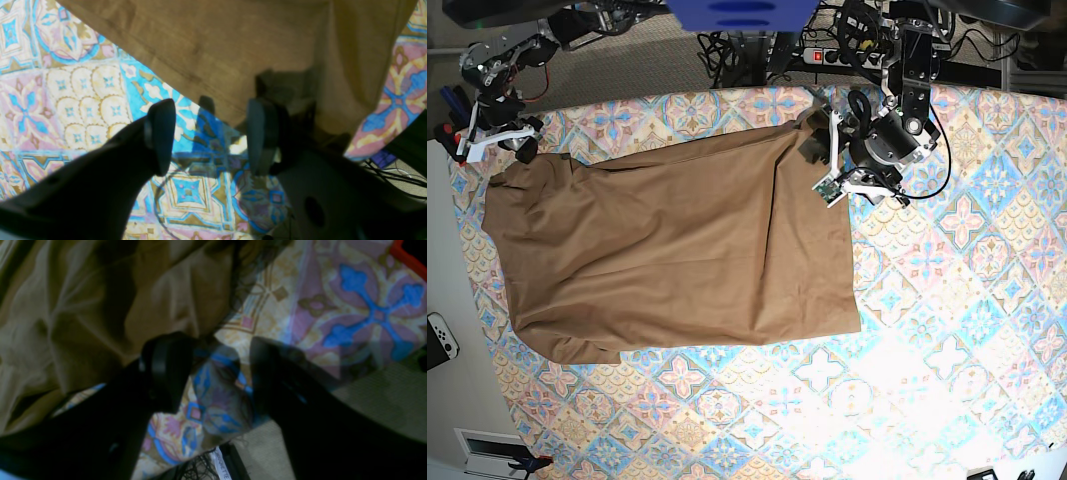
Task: Layout the t-shirt on the table in an organized manner, then fold the t-shirt properly
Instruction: 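Hold the corner with the right gripper and drag the shirt taut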
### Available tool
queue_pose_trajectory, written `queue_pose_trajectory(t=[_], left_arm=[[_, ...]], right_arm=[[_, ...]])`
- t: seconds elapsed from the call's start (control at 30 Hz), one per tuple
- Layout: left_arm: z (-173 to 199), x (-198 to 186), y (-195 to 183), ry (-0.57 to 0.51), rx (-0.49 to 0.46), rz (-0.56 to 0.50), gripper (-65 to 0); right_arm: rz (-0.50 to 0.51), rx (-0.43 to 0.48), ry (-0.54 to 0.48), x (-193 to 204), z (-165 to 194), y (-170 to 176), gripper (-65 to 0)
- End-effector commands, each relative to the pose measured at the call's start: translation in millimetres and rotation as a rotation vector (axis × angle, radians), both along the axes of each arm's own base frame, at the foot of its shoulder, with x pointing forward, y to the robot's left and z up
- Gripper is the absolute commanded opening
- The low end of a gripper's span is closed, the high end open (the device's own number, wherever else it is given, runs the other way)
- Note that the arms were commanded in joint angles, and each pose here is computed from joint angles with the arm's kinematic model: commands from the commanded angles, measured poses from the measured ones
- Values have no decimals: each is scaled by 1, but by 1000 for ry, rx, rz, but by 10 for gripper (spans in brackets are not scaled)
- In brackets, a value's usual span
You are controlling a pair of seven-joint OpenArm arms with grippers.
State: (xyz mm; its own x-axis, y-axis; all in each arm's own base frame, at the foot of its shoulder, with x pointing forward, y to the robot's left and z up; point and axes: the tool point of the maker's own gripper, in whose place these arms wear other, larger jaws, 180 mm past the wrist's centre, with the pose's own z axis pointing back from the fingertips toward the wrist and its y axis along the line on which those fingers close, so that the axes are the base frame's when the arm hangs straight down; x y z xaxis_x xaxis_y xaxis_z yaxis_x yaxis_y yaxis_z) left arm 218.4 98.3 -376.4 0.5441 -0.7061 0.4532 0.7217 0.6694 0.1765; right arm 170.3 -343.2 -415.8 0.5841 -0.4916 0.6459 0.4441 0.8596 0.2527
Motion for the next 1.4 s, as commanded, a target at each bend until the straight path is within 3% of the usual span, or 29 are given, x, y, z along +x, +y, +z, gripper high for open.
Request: queue_pose_trajectory(t=[0.0,0.2,0.4,0.7,0.77,0.87,1.07,1.37], left_arm=[[7,5,-1,-27,-9,-1,-338],[7,5,-2,-27,-9,-3,-338],[7,5,-1,-27,-9,-1,-338],[8,6,-1,-30,-9,-1,-338],[8,6,-1,-30,-9,-1,-338],[8,6,-1,-30,-9,-1,-338],[7,6,-2,-30,-10,-4,-338],[7,6,-2,-30,-10,-4,-338]], right_arm=[[10,-21,-8,3,7,-4,-346],[87,-19,-11,21,7,11,-346],[88,-15,-56,40,14,12,-346],[87,-11,-51,39,12,13,-352],[89,-13,-48,39,12,12,-426],[91,-42,-45,38,18,2,-641],[114,-72,43,26,24,-11,-650],[77,-276,21,12,80,-36,-650]])
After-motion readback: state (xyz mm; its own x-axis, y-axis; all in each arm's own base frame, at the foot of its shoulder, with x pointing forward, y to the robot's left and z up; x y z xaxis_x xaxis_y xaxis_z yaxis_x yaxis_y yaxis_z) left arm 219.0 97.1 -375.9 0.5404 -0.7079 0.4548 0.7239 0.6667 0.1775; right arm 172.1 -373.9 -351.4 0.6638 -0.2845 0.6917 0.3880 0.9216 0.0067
